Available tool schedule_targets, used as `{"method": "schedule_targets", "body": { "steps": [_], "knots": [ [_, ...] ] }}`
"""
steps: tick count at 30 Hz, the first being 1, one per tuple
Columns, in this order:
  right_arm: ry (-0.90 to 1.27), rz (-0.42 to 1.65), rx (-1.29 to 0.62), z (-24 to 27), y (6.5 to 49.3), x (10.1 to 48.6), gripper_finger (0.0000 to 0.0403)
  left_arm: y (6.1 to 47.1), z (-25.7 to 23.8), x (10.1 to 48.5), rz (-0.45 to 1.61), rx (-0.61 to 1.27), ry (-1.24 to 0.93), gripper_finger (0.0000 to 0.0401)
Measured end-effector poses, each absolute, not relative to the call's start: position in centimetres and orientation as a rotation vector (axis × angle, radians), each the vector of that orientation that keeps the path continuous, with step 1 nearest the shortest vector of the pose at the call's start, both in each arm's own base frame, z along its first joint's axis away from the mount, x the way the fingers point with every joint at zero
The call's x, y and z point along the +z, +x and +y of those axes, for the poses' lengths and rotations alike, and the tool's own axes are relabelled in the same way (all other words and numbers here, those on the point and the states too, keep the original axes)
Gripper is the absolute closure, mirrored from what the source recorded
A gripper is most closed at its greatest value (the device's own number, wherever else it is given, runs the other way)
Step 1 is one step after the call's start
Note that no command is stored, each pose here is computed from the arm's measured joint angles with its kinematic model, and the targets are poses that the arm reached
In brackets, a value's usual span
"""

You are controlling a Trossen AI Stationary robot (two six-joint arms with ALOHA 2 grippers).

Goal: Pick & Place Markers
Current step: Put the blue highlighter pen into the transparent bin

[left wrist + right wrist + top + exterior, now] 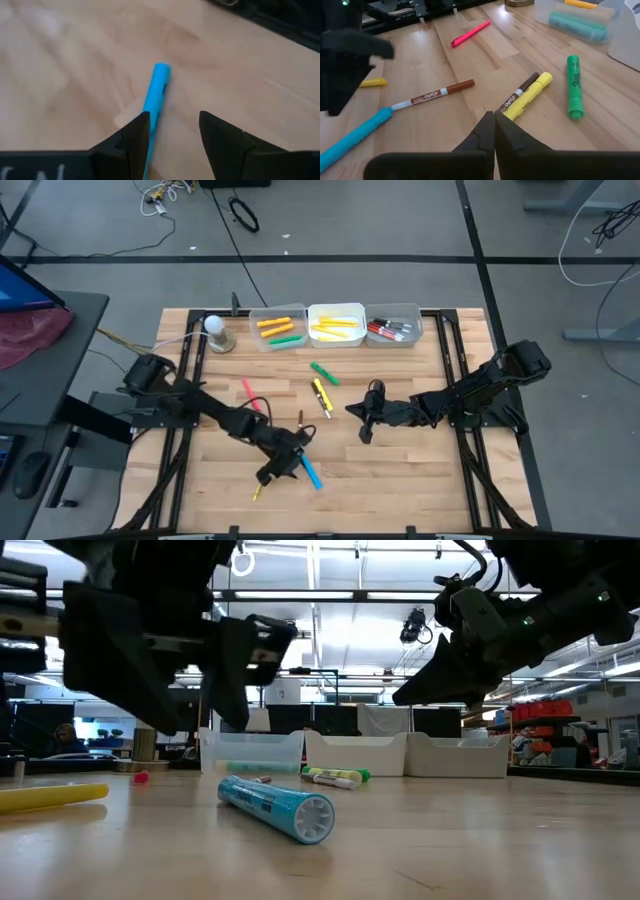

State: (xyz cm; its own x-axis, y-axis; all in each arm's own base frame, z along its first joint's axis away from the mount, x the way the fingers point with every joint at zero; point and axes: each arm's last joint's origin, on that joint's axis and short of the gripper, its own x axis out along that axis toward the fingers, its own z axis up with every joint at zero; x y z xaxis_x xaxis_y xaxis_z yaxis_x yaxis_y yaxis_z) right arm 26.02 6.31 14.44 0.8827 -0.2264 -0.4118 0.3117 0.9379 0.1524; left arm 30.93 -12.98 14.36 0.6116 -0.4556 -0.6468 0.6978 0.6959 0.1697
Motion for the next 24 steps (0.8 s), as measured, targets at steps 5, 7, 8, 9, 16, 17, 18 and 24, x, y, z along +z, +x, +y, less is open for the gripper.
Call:
{"method": "schedule_targets", "body": {
  "steps": [5, 7, 8, 9, 16, 17, 18, 24],
  "knots": [
    [0.216, 0.406, -0.283, 6.3, 26.0, 14.4, 0.0399, 31.9, -11.2, 12.9, 0.594, -0.772, 0.46, 0.0224],
    [0.213, 0.412, -0.284, 6.3, 26.0, 14.3, 0.0399, 32.2, -10.4, 12.4, 0.605, -0.764, 0.476, 0.0224],
    [0.212, 0.414, -0.284, 6.3, 26.0, 14.3, 0.0399, 32.3, -10.2, 12.3, 0.6, -0.761, 0.485, 0.0224],
    [0.211, 0.417, -0.285, 6.3, 25.9, 14.3, 0.0399, 32.4, -10.0, 12.1, 0.597, -0.769, 0.495, 0.0224],
    [0.201, 0.428, -0.29, 6.2, 25.9, 14.2, 0.0399, 33.0, -9.1, 10.6, 0.581, -0.844, 0.443, 0.0224],
    [0.201, 0.43, -0.292, 6.2, 25.9, 14.2, 0.0399, 33.1, -9.0, 10.4, 0.578, -0.846, 0.437, 0.0224],
    [0.201, 0.431, -0.294, 6.1, 25.9, 14.2, 0.0399, 33.2, -8.8, 10.3, 0.573, -0.846, 0.434, 0.0224],
    [0.203, 0.431, -0.307, 5.8, 26.0, 14.1, 0.0399, 33.4, -8.4, 9.8, 0.559, -0.858, 0.458, 0.0225]
  ]
}}
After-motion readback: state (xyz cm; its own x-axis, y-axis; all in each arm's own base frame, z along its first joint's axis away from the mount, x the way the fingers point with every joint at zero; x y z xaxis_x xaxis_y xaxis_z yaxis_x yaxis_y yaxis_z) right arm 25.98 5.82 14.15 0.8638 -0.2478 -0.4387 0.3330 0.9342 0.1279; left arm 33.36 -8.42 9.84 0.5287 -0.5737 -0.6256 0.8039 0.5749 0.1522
